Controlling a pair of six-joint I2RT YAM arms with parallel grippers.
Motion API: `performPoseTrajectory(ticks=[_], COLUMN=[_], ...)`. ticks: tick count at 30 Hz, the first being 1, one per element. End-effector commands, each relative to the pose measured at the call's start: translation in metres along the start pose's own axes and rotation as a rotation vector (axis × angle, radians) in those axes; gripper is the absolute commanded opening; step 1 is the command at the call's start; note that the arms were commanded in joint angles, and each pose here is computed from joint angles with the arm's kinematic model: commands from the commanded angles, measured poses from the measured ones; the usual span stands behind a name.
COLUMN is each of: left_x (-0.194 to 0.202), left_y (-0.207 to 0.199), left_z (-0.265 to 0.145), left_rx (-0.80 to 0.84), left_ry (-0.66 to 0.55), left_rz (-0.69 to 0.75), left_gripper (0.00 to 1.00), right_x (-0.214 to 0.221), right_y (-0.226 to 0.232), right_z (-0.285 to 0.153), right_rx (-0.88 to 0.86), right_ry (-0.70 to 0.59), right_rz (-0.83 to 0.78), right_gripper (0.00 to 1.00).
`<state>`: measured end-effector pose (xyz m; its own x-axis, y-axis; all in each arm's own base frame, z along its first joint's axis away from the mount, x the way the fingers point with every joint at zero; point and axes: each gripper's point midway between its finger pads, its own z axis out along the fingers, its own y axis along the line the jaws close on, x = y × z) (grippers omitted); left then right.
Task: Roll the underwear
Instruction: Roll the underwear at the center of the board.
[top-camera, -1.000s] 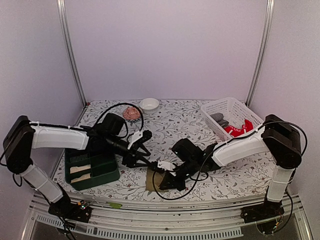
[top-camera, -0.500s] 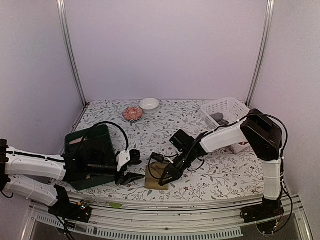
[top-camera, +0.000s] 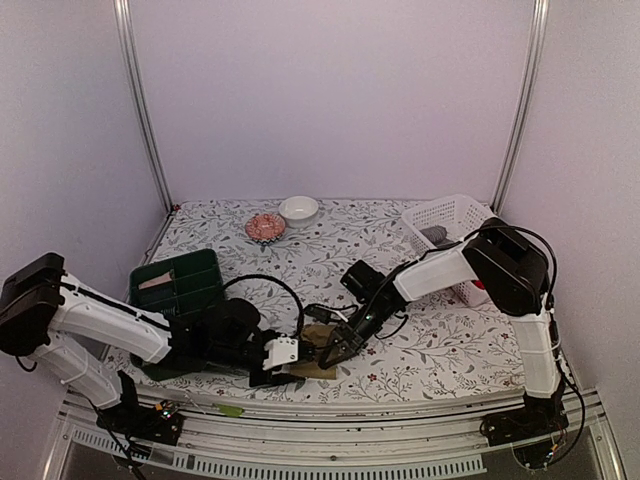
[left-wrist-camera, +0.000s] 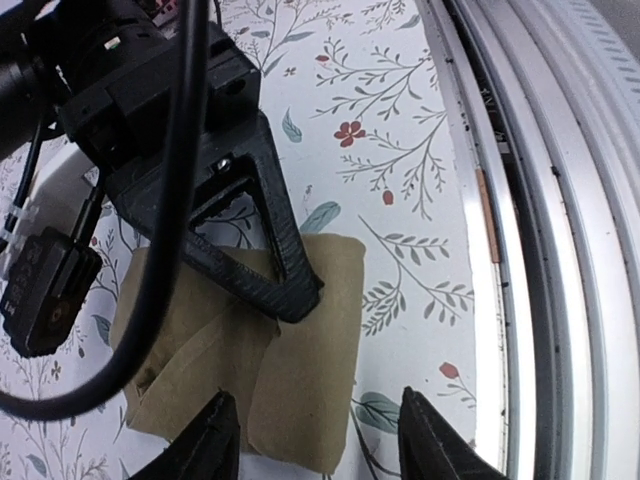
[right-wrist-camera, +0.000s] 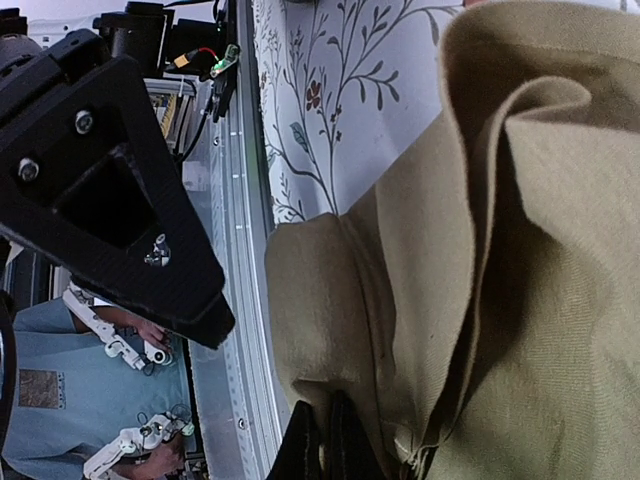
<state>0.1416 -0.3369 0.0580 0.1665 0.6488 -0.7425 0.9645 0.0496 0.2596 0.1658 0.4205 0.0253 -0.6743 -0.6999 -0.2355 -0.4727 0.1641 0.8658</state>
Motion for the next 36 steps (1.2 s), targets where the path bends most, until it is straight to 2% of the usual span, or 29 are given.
performPoseTrajectory(ticks=[1, 7, 10, 15, 20, 25, 30, 33, 36], left_x=[-0.012, 0.002, 0.017, 0.029, 0.029, 0.019, 0.017, 0.020, 0.030], left_y=[0.004, -0.001, -0.003, -0.007, -0.015, -0.011, 0.000, 0.002, -0.003], left_z=[0.017, 0.041, 0.050, 0.050, 0.052, 0.046, 0.045, 0.049, 0.055], left_rx=[0.009, 0.067, 0.094, 0.126, 0.212, 0.315, 0.420, 0.506, 0.610], left_ry=[-0.004, 0.076, 0.155, 0.218, 0.241, 0.199, 0.171, 0.171, 0.190], left_rz=[0.089, 0.125, 0.136, 0.139, 0.078, -0.054, -0.195, -0.273, -0.362], left_gripper=[0.53, 0.46, 0.42, 0.21, 0.08, 0.04, 0.04, 0.04, 0.04], right_x=[0.024, 0.025, 0.025, 0.022, 0.010, -0.001, 0.007, 0.018, 0.023], right_y=[-0.036, -0.035, -0.035, -0.032, -0.028, -0.012, 0.013, 0.017, 0.023], right_z=[0.008, 0.007, 0.007, 0.001, -0.023, -0.067, -0.097, -0.098, -0.084], right_rx=[0.078, 0.071, 0.074, 0.094, 0.173, 0.301, 0.403, 0.461, 0.530], right_ry=[0.053, 0.054, 0.054, 0.035, -0.051, -0.243, -0.407, -0.413, -0.374], right_rz=[0.121, 0.122, 0.116, 0.076, 0.003, -0.118, -0.261, -0.314, -0.431], right_gripper=[0.00, 0.00, 0.00, 0.00, 0.22, 0.35, 0.40, 0.42, 0.46])
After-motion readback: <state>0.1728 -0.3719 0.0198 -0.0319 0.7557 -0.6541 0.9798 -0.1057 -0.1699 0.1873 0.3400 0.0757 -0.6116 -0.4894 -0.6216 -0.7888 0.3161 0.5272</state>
